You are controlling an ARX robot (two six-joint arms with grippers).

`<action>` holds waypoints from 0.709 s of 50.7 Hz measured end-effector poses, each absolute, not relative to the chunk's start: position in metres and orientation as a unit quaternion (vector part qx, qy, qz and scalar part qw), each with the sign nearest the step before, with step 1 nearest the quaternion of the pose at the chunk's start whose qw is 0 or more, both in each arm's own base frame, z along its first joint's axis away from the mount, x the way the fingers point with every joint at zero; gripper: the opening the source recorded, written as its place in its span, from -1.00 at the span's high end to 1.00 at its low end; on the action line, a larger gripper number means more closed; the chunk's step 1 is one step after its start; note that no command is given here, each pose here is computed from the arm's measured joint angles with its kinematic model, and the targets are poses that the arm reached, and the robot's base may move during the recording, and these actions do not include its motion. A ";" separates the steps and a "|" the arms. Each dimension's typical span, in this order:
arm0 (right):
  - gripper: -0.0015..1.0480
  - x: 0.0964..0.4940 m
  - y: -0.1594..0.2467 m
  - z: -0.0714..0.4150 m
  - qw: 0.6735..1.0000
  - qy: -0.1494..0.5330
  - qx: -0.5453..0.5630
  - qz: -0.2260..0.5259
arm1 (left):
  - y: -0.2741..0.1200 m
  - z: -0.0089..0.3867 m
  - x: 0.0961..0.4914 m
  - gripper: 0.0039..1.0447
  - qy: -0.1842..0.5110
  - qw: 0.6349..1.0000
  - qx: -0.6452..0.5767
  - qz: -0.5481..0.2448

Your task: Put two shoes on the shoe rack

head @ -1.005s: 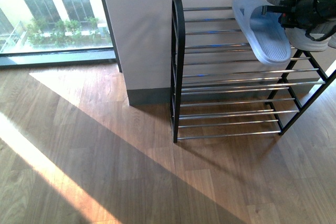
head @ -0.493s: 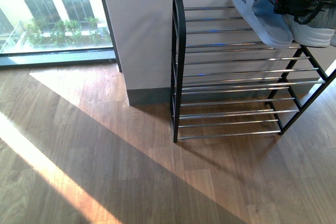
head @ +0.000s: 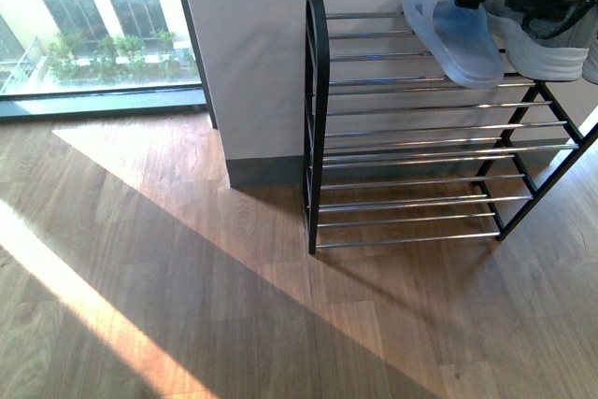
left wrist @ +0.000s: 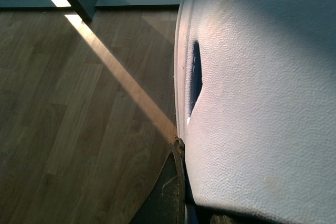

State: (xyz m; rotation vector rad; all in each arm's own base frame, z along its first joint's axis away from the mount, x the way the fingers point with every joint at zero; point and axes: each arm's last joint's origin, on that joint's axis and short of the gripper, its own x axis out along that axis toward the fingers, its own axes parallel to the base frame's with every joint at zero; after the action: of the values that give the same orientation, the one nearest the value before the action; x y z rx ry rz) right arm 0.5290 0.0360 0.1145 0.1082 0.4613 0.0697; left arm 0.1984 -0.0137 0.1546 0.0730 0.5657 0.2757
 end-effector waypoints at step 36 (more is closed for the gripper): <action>-0.82 0.320 0.008 0.171 0.976 0.101 0.072 0.181 | -0.014 0.155 0.198 0.97 0.278 0.950 0.036 0.136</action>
State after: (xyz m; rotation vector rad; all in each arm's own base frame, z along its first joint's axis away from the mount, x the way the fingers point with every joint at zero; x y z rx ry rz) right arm 0.3205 0.0083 0.1709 0.1449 0.2040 0.3647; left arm 0.1984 -0.0137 0.1546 0.0730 0.5657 0.2757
